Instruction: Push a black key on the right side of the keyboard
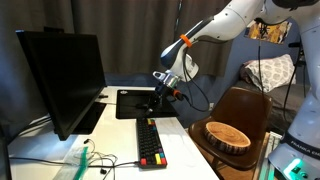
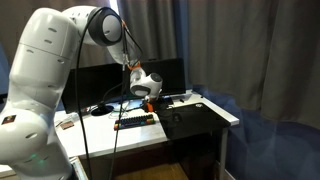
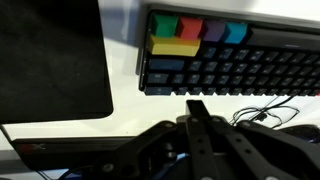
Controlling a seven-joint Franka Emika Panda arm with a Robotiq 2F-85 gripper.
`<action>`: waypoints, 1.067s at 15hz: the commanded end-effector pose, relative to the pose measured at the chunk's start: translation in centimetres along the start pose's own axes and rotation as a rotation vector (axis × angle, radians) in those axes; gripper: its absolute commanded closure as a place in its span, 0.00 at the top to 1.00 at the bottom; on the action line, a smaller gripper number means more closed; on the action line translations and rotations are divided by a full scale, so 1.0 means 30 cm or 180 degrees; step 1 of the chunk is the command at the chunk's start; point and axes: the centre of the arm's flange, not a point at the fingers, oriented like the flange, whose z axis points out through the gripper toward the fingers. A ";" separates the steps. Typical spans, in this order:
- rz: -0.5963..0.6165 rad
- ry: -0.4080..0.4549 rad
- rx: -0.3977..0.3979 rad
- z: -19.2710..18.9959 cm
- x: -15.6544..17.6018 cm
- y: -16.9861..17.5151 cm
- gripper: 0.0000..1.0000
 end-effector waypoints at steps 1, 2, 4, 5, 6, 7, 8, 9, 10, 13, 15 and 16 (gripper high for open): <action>-0.0040 0.0164 0.0003 0.051 -0.034 0.016 0.00; -0.0037 0.0185 0.0013 0.060 -0.038 0.018 0.00; -0.0030 0.0217 0.0005 0.074 -0.047 0.025 0.00; -0.0033 0.0233 -0.0006 0.078 -0.051 0.031 0.00; -0.0028 0.0249 -0.0007 0.084 -0.056 0.036 0.00; -0.0019 0.0265 -0.0020 0.090 -0.060 0.043 0.00; 0.0003 0.0292 -0.0041 0.095 -0.061 0.048 0.00; -0.0003 0.0294 -0.0057 0.101 -0.063 0.053 0.00; 0.0016 0.0302 -0.0082 0.108 -0.063 0.058 0.00; 0.0045 0.0312 -0.0164 0.126 -0.067 0.072 0.00; 0.0064 0.0308 -0.0189 0.139 -0.069 0.077 0.00; 0.0071 0.0294 -0.0195 0.145 -0.072 0.079 0.00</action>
